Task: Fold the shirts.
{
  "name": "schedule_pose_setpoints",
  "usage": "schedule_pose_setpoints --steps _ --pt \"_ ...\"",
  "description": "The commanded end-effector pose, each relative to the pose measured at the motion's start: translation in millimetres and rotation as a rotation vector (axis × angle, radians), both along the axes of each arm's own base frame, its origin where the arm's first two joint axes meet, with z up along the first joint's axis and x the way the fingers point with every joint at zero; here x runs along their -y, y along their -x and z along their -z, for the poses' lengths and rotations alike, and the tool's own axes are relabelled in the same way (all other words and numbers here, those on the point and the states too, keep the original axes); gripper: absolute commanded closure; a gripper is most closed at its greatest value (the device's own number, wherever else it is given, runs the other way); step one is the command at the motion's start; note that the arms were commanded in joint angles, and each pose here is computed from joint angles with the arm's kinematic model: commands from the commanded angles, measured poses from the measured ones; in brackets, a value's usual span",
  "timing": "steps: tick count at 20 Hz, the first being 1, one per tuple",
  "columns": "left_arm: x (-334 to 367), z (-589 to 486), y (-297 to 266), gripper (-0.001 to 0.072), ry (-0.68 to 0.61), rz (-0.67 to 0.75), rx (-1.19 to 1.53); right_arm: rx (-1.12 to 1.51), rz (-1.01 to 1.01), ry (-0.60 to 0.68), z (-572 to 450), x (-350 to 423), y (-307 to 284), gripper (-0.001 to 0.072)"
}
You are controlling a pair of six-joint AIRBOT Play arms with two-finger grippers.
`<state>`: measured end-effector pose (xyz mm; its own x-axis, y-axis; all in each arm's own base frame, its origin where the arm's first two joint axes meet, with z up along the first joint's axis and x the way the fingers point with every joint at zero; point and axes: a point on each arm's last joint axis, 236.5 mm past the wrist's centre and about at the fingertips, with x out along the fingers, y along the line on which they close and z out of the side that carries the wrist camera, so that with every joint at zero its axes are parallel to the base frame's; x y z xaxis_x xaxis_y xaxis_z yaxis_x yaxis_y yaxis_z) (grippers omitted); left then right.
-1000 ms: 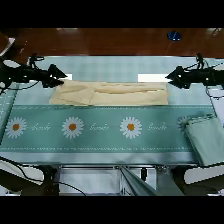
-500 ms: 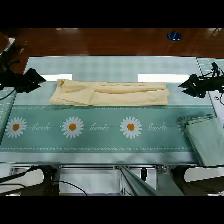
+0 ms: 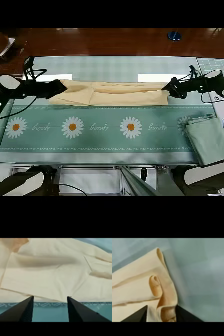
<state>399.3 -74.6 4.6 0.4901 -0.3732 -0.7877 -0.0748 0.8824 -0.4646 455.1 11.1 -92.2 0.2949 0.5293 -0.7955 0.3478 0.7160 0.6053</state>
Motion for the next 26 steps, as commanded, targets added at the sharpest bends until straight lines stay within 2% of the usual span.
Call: schedule_pose_setpoints --steps 1,2,4,5,6,7,12,16,19,22,26 --pt "20.6 -0.3 3.2 0.0199 -0.004 0.047 0.013 -0.047 -0.076 -0.037 10.3 -32.9 10.3 0.0315" --pt "23.4 0.6 3.8 0.02 -0.004 0.054 0.011 -0.045 -0.106 -0.037 9.8 -41.4 12.5 0.035" --pt "27.9 3.1 5.2 0.0203 -0.003 0.065 0.004 -0.029 -0.149 -0.064 2.0 -55.5 13.5 0.0695" --pt "28.7 3.9 5.9 0.0267 -0.003 0.068 0.0 0.002 -0.176 -0.098 -8.2 -62.6 12.7 0.0693" --pt "29.0 4.7 7.0 0.0531 -0.002 0.071 -0.006 0.03 -0.188 -0.117 -21.3 -62.1 12.9 0.0693" --pt "29.7 4.5 7.3 0.0681 -0.003 0.078 -0.003 0.053 -0.195 -0.104 -35.4 -54.7 14.8 0.0694" --pt "68.5 -3.2 2.4 0.0687 0.055 0.129 0.042 0.149 -0.226 0.13 -107.8 -2.2 64.3 0.0694" --pt "160.8 3.1 0.9 0.0687 0.056 0.312 0.067 0.275 -0.21 0.219 -157.6 -9.4 120.3 0.0694" --pt "248.7 7.6 4.1 0.0687 0.07 0.481 0.075 0.333 -0.181 0.238 -182.5 -21.1 152.6 0.0694" --pt "325.5 17.5 12.6 0.0687 0.102 0.584 0.051 0.371 -0.176 0.239 -201.3 -30.3 171.5 0.0693" --pt "403.7 44.0 59.0 0.0687 0.179 0.718 -0.076 0.421 -0.177 0.203 -218.1 -42.7 176.7 0.0694"
